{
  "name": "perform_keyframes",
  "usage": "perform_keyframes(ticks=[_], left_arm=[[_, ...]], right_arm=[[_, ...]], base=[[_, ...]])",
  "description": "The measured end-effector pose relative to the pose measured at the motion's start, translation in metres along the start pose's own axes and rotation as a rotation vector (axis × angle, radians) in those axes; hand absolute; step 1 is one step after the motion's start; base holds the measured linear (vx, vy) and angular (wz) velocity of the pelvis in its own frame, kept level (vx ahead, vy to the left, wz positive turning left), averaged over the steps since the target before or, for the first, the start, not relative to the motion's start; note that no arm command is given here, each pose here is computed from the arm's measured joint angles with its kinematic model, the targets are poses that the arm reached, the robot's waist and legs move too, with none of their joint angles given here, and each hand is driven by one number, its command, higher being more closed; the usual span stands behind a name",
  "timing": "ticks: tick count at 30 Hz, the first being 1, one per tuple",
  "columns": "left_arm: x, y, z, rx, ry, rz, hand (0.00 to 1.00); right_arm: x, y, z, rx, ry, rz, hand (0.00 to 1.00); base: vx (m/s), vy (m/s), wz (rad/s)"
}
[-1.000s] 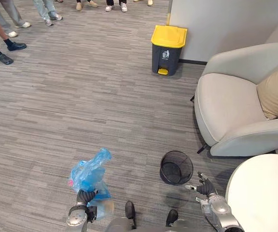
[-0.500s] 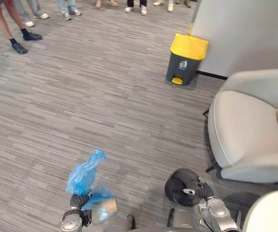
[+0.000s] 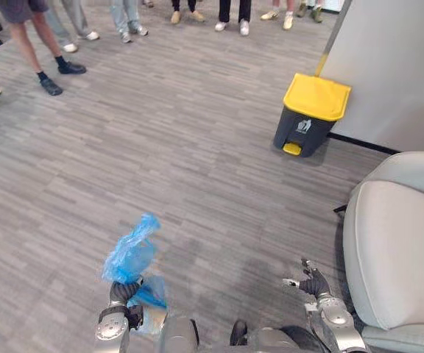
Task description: Gather rubbish on tea table into small bin, then transfer packed bag to large trash can.
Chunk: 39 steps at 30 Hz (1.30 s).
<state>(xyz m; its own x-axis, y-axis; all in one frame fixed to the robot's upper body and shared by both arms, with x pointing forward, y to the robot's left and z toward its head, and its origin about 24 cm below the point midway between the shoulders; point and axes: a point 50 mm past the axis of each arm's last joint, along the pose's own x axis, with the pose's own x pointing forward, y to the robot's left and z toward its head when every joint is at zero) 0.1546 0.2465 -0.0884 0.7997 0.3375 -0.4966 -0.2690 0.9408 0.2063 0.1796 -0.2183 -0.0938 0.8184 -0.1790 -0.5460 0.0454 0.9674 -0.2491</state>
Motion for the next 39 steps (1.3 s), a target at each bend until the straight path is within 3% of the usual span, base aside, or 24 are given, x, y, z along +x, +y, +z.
perform_keyframes(ticks=[5,14,21,25,31,39], left_arm=[[-0.002,-0.012,-0.004,-0.029,0.014,-0.021,1.00],[-0.003,0.002,-0.018,0.015,0.082,0.003,1.00],[0.002,0.016,-0.017,0.053,0.099,0.025,1.00],[0.007,0.005,-0.013,0.026,0.092,0.008,1.00],[0.001,-0.008,-0.021,-0.008,0.116,-0.014,1.00],[0.002,-0.007,-0.017,-0.018,0.101,-0.005,1.00]], right_arm=[[-0.003,-0.014,-0.011,0.026,0.047,-0.075,0.00],[0.002,0.001,-0.020,0.033,0.119,-0.037,0.00],[0.007,-0.007,-0.020,-0.022,0.139,-0.034,0.00],[0.010,-0.022,-0.019,-0.042,0.145,-0.075,0.00],[0.002,-0.018,-0.027,-0.005,0.159,-0.082,0.00],[0.004,-0.018,-0.029,0.044,0.182,-0.125,0.00]], base=[[0.30,0.279,-0.76],[0.30,0.256,-0.70],[0.31,-0.068,-0.11],[0.37,-0.203,-0.08],[0.32,-0.111,-0.29],[0.37,0.173,-0.44]])
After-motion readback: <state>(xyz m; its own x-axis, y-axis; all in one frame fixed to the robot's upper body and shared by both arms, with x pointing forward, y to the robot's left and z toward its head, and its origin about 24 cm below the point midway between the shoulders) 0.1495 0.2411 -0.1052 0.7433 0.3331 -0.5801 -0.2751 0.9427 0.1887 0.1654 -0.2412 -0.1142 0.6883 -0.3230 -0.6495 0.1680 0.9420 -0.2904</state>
